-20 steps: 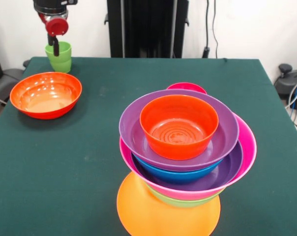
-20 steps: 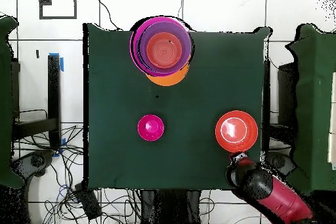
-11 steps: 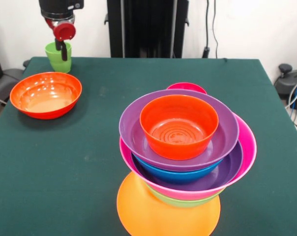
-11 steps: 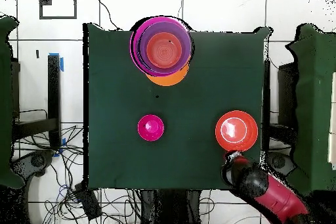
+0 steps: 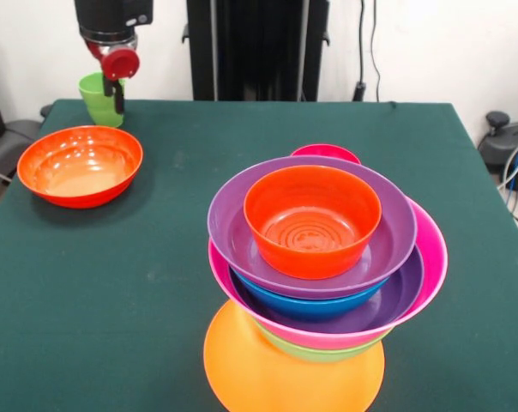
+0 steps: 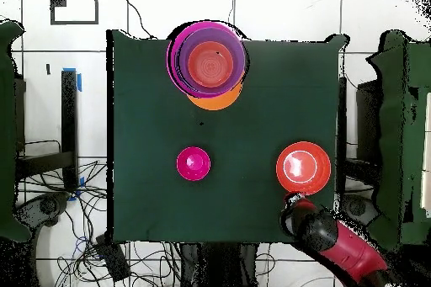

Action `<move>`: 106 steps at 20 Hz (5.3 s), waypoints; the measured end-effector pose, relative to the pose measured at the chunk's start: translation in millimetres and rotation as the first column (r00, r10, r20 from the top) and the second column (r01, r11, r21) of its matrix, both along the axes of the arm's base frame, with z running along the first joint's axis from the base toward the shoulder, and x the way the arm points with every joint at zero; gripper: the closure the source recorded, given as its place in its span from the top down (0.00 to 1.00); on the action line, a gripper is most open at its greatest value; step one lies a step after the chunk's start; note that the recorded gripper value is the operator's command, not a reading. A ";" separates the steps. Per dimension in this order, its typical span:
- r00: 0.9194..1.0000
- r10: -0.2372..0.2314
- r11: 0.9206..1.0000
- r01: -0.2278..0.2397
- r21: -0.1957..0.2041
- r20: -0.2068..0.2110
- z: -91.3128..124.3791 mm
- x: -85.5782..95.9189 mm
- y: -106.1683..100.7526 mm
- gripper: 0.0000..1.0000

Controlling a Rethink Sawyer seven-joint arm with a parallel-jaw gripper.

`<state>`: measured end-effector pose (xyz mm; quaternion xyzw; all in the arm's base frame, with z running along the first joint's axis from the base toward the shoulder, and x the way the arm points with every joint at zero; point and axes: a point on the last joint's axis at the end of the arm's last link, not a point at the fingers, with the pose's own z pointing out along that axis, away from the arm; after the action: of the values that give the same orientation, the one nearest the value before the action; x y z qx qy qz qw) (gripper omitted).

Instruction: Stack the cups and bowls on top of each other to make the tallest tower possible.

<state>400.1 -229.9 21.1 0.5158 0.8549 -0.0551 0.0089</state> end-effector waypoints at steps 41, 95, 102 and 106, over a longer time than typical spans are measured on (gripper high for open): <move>0.998 0.038 0.999 -0.037 0.029 -0.055 -9.9 -33.9 13.1 0.00; 0.994 -0.008 0.995 0.019 0.096 -0.106 -34.5 -104.1 -20.2 1.00; 0.996 0.026 0.996 -0.019 0.081 -0.089 -41.0 -105.1 -26.2 0.00; 0.997 0.029 0.997 -0.024 0.070 -0.076 -40.3 -103.2 -28.8 0.00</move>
<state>296.9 -258.7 -19.2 0.5019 0.8628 -0.0452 -0.0410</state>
